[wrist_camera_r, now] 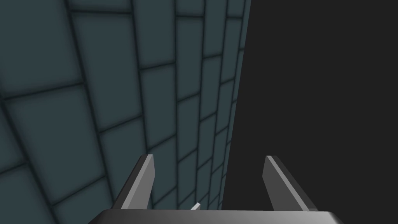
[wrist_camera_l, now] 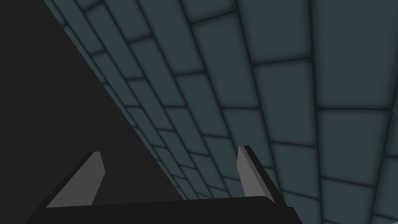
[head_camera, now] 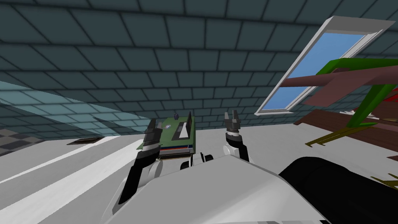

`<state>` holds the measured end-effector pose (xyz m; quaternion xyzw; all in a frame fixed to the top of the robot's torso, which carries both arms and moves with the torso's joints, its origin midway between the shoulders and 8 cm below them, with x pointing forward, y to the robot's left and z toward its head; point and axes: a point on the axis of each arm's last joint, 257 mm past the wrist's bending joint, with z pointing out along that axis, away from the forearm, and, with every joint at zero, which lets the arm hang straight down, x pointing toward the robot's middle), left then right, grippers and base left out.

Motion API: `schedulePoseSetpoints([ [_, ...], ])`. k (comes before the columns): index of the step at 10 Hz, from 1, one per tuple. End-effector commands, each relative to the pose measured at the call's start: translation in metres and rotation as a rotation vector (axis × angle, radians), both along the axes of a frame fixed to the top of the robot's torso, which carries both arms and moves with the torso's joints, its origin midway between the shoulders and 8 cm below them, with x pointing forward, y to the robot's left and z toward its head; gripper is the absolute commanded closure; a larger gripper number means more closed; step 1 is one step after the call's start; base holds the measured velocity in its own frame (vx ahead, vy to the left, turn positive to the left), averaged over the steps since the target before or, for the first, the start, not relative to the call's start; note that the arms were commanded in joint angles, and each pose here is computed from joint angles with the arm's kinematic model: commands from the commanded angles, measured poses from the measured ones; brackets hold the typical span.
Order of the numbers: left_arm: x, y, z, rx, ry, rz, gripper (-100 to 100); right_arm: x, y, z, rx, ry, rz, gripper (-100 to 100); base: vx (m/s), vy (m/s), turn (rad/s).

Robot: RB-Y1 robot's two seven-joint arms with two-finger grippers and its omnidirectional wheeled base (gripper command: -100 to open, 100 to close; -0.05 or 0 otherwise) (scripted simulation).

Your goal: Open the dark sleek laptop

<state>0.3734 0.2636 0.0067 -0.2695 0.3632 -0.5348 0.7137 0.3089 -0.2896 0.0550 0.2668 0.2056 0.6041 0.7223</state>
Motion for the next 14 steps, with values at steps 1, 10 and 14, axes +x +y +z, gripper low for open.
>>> schedulePoseSetpoints([
  [1,0.014,0.003,-0.031,0.016,0.099,0.010,-100,0.000,0.000,0.000,0.000,0.000,0.000,0,0.001,-0.075,-0.043],
  [10,0.047,0.002,-0.115,0.124,0.363,0.022,-100,0.000,0.000,0.000,0.000,0.000,0.000,0,0.001,-0.062,-0.055],
  [14,0.054,0.006,-0.152,0.187,0.472,0.029,-100,0.000,0.000,0.000,0.000,0.000,0.000,0,0.007,-0.055,-0.047],
])
